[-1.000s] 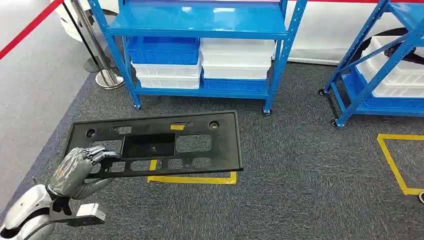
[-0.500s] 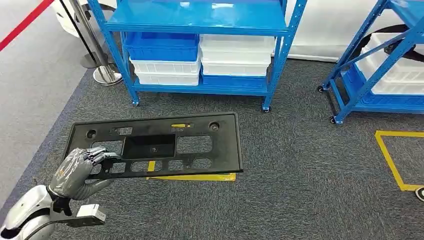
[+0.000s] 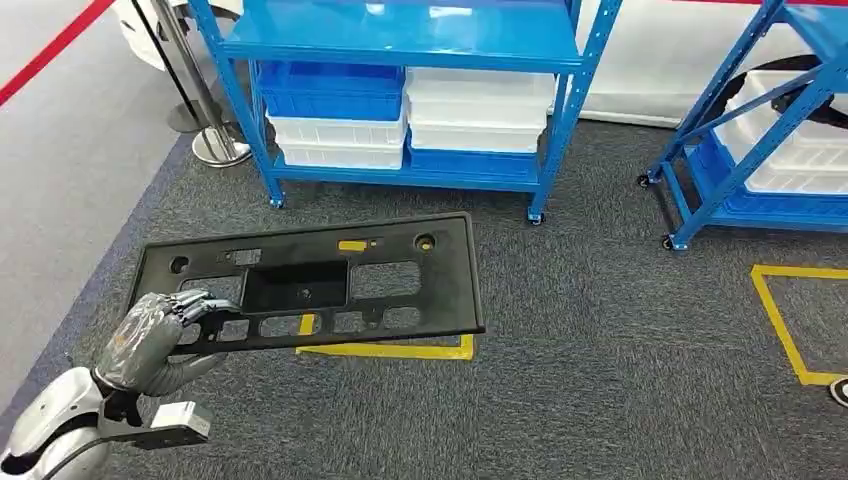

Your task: Take the parts from the cabinet and place them on the table.

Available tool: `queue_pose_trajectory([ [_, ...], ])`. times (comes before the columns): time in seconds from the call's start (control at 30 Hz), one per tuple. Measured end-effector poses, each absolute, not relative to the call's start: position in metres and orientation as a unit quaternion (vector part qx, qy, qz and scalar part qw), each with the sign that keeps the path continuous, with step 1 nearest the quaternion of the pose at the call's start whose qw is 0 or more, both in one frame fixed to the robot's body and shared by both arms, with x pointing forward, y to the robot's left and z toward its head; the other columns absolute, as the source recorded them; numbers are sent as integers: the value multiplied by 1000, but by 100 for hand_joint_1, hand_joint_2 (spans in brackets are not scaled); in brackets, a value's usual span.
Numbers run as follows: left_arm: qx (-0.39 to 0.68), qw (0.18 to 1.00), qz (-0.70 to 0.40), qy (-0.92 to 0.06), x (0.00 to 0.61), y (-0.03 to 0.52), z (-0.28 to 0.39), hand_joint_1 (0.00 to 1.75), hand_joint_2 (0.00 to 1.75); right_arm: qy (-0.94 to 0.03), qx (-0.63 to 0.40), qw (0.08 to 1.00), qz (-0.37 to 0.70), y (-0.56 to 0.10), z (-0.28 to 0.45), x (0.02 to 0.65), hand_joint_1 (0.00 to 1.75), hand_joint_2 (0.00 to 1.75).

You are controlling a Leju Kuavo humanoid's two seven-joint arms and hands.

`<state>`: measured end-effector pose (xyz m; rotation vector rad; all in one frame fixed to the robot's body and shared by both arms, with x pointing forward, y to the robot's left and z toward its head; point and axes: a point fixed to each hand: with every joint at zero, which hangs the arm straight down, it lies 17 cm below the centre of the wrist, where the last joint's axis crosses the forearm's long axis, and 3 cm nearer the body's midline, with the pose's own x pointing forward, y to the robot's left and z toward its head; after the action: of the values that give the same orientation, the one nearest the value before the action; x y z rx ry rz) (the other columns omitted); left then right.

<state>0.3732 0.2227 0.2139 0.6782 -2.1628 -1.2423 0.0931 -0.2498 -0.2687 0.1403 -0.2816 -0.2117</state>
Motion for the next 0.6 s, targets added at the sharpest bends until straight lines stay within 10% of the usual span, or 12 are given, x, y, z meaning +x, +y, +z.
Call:
queue_pose_trajectory([
  [0.6,256,281,-461,-802,377,224,212,175,175,-139,72,982,-103,-249,-269,92,0,0],
])
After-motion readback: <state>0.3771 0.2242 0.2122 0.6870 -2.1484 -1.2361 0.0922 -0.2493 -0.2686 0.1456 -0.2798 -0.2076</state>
